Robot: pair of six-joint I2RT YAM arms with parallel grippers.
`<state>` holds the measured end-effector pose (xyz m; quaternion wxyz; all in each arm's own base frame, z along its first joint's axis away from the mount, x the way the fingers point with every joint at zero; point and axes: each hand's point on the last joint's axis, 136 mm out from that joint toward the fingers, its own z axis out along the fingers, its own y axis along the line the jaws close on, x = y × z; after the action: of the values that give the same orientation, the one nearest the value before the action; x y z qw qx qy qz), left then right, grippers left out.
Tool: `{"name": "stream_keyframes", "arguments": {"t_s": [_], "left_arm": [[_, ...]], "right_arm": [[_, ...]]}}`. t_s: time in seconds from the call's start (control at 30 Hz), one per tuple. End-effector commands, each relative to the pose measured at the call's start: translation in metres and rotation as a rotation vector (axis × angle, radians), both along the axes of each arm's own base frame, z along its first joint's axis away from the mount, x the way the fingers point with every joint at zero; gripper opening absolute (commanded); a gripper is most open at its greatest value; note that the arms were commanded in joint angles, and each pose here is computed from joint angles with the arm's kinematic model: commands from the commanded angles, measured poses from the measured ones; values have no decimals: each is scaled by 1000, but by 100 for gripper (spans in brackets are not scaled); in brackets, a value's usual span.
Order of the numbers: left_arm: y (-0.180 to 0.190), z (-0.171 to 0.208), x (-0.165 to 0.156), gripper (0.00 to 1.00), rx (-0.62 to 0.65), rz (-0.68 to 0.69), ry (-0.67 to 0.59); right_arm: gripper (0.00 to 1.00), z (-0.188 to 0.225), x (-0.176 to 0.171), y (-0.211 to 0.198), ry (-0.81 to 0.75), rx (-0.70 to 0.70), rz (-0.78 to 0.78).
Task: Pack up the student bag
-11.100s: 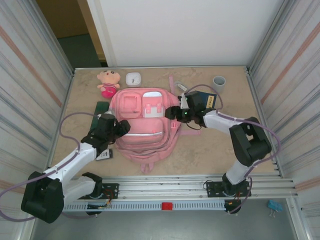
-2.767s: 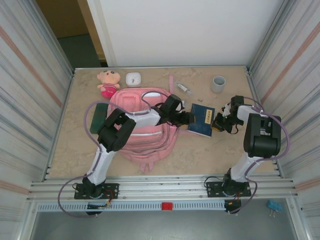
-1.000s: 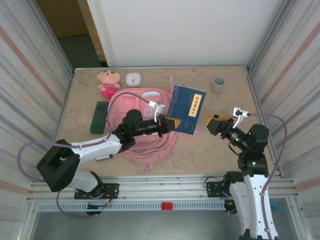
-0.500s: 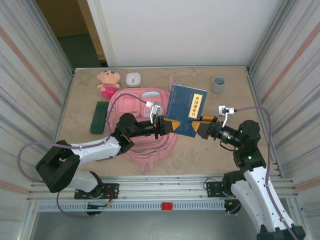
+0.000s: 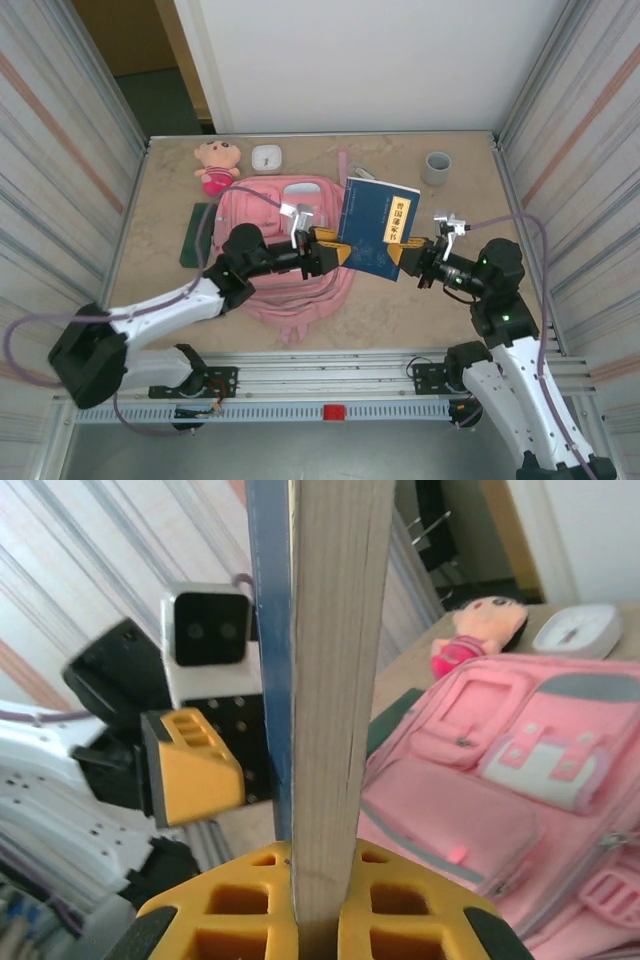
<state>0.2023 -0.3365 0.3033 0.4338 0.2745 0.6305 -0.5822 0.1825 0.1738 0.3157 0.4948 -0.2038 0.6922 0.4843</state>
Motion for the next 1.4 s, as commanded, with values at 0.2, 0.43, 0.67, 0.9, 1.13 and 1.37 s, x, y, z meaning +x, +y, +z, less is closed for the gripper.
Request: {"name": "stream_keyframes", "arguments": {"t_s": [0.2, 0.43, 0.67, 0.9, 1.13, 1.37], "left_arm": [[75, -23, -30, 68, 554, 76, -560], [96, -40, -46, 83, 732, -16, -649], [89, -48, -48, 83, 719, -50, -640], [72, -66, -57, 76, 708, -158, -588], [55, -68, -55, 53, 626, -150, -578], [56, -64, -56, 0, 545, -107, -614]], "right_arm": [[0, -19, -17, 1, -328, -382, 72], [0, -60, -25, 20, -496, -682, 236], [0, -100, -22, 40, -503, -955, 369], [0, -94, -22, 65, -514, -882, 435], [0, -82, -19, 81, -514, -817, 456], [21, -69, -17, 81, -519, -779, 440]]}}
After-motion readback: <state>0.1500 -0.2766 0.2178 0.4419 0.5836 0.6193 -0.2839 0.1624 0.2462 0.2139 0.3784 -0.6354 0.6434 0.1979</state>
